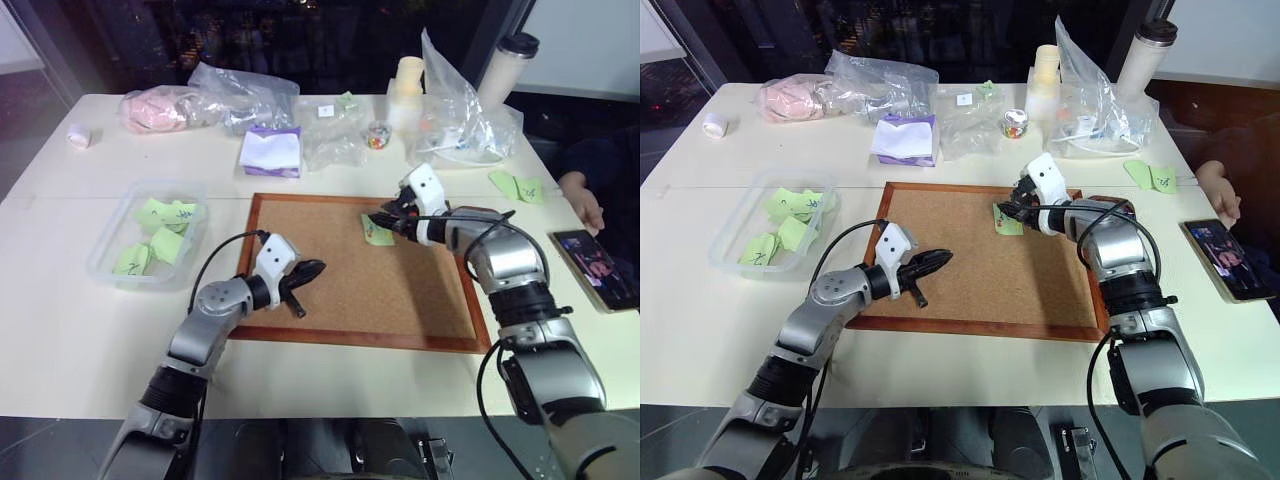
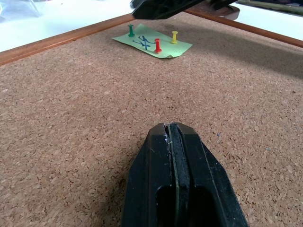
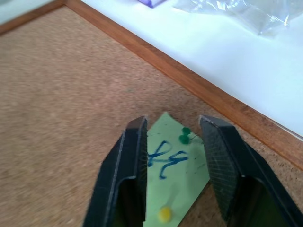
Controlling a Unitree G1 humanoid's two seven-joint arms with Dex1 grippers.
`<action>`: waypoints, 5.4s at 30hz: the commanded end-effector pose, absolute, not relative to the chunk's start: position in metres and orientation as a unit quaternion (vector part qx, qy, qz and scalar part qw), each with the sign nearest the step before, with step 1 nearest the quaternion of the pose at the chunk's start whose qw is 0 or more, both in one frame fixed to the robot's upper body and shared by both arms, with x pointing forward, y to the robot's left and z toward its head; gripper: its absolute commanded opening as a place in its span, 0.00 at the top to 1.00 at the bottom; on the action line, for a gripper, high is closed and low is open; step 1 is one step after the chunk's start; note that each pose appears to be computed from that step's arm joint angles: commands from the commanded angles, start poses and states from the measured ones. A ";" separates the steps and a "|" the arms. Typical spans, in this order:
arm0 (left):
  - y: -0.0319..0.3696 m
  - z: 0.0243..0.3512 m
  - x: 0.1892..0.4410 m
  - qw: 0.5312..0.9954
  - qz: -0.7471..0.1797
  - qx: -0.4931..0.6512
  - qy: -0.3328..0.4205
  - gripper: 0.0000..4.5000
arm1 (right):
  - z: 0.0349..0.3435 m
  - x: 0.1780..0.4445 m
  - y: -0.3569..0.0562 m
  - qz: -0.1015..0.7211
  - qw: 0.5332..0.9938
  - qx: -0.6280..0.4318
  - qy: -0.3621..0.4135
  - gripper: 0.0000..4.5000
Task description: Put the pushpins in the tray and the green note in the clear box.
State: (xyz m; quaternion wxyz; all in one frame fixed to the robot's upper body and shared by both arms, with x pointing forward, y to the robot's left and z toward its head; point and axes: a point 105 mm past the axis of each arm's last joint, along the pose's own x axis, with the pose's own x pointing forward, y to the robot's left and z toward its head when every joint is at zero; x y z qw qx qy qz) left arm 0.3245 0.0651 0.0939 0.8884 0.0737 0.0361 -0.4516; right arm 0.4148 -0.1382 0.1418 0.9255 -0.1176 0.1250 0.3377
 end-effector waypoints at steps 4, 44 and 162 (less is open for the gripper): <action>0.067 0.096 0.322 0.892 -0.444 0.076 0.028 1.00 | 0.145 0.424 -0.137 0.339 0.925 -0.127 0.114 0.62; 0.070 0.066 0.315 0.884 -0.449 0.097 0.090 1.00 | 0.225 0.414 -0.190 0.249 0.963 -0.100 0.016 1.00; 0.077 0.063 0.313 0.881 -0.449 0.114 0.099 1.00 | 0.145 0.413 -0.300 0.068 0.991 -0.056 0.102 0.99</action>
